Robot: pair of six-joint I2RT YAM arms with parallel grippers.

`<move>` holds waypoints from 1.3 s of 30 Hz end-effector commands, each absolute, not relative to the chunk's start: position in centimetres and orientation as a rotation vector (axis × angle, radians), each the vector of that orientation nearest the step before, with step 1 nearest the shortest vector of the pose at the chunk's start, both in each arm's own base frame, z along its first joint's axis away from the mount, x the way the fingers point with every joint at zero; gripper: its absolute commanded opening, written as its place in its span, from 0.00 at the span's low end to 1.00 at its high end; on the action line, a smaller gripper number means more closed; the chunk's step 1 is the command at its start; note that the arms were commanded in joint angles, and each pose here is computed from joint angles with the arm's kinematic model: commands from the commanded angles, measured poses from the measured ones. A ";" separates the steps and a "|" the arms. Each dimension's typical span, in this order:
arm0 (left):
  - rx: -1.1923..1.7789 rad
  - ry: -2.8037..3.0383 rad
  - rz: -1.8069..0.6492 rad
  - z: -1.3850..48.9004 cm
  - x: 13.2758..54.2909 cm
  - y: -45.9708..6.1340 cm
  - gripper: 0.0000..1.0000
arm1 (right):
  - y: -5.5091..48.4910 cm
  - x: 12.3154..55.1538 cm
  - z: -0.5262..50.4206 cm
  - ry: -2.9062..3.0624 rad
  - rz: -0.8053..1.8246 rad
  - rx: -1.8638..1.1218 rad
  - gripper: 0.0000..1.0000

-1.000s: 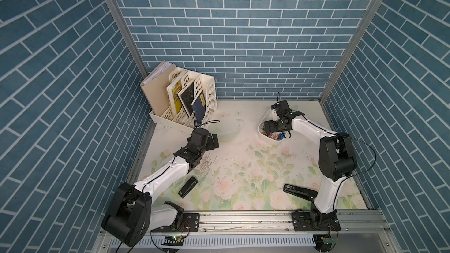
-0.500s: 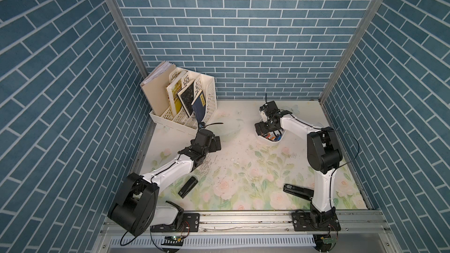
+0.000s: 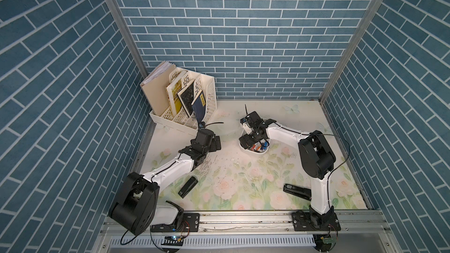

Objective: Take the batteries out of the storage box
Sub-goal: Move the storage box to the center of the board.

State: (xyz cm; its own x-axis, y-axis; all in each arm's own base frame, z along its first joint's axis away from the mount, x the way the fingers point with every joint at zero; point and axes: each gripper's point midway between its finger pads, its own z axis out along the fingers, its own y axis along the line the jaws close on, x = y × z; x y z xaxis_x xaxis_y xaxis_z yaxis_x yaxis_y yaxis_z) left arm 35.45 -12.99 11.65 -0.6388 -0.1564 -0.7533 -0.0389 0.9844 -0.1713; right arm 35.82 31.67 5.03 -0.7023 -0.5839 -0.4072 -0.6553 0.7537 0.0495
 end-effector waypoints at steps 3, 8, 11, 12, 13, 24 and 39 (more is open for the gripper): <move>-0.150 2.267 -0.166 12.0 35.3 -12.9 1.00 | 31.9 32.2 6.5 2.568 0.305 -1.033 1.00; -0.162 2.266 -0.160 12.1 35.3 -12.8 1.00 | 31.3 29.8 6.8 2.578 0.307 -1.060 1.00; -0.167 2.262 -0.162 12.2 35.2 -12.7 1.00 | 30.6 29.0 6.9 2.590 0.295 -1.055 1.00; -0.167 2.264 -0.162 12.1 35.2 -12.7 1.00 | 30.5 28.8 7.0 2.590 0.296 -1.052 1.00; -0.168 2.263 -0.163 12.2 35.2 -12.7 1.00 | 30.5 28.6 7.2 2.588 0.303 -1.053 1.00; -0.173 2.277 -0.169 11.9 35.2 -12.9 1.00 | 31.0 28.2 6.3 2.612 0.300 -1.049 1.00; -0.161 2.315 -0.173 11.4 35.7 -13.7 1.00 | 29.0 26.4 5.7 2.650 0.225 -1.099 1.00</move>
